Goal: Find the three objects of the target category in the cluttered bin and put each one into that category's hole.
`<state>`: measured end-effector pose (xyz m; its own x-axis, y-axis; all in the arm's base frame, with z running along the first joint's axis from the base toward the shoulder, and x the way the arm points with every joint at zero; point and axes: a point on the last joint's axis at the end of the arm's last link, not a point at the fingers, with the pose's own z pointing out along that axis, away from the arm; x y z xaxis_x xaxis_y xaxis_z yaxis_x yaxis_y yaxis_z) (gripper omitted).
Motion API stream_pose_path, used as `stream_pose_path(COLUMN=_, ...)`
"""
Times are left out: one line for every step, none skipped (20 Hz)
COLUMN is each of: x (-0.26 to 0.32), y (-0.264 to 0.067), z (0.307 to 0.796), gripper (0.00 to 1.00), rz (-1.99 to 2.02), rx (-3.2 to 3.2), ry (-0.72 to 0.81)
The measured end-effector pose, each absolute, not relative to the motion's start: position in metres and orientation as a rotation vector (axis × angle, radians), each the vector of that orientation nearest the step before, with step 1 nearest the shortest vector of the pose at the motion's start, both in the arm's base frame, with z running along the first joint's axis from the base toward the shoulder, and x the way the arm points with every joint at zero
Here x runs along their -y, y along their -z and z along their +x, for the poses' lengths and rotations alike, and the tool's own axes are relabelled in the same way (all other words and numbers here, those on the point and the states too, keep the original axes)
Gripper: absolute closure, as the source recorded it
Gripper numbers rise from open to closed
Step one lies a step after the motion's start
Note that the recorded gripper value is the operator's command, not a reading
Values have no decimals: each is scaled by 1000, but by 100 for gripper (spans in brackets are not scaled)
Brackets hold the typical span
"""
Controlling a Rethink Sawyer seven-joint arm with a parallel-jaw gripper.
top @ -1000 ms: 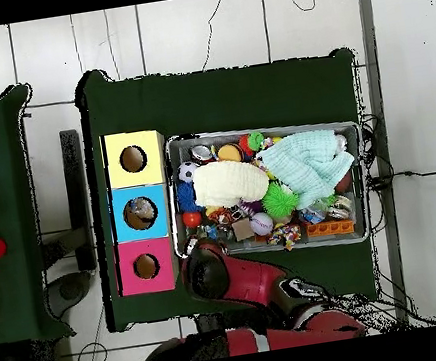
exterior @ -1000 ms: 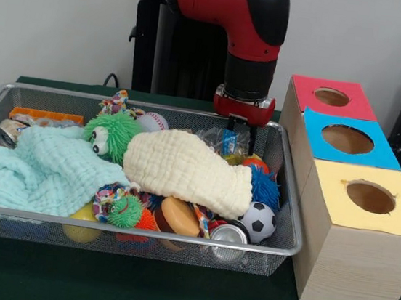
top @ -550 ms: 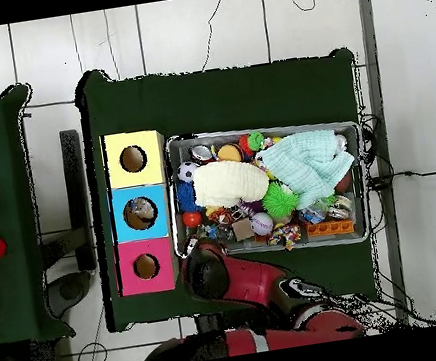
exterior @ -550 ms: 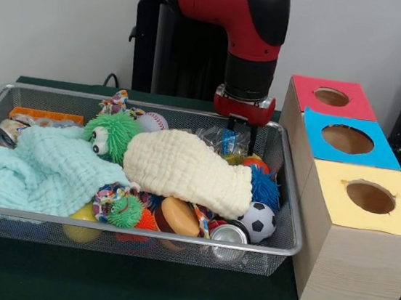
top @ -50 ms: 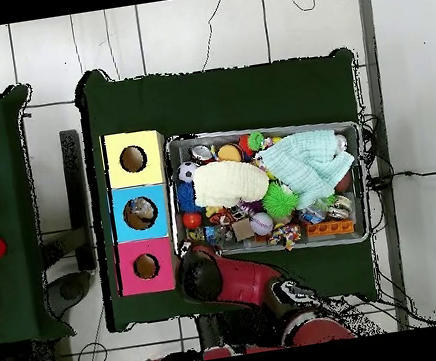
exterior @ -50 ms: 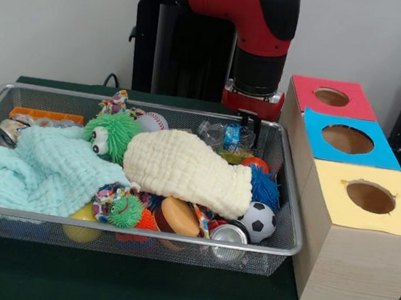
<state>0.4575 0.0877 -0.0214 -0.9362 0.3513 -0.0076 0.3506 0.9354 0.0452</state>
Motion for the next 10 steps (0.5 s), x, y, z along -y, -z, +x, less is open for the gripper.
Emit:
stream_pose_path(x=-89, y=19, z=458, gripper=100, rz=553, rx=-3081, ry=-67)
stream_pose_path(x=-90, y=16, z=458, gripper=100, rz=547, rx=-3089, ry=-67)
stream_pose_path(x=-91, y=12, z=458, gripper=100, rz=541, rx=-3097, ry=-67)
stream_pose_path(x=-92, y=10, z=459, gripper=100, rz=539, rx=-3100, ry=-68)
stream_pose_path(x=-93, y=7, z=459, gripper=100, rz=536, rx=-3104, ry=-69)
stream_pose_path(x=-93, y=4, z=460, gripper=100, rz=533, rx=-3108, ry=-70)
stream_pose_path(x=-93, y=2, z=461, gripper=100, rz=532, rx=-3109, ry=-70)
stream_pose_path(x=-93, y=-2, z=463, gripper=100, rz=531, rx=-3111, ry=-71)
stream_pose_path(x=-93, y=-5, z=464, gripper=100, rz=531, rx=-3111, ry=-71)
stream_pose_path(x=-92, y=-7, z=465, gripper=100, rz=531, rx=-3110, ry=-71)
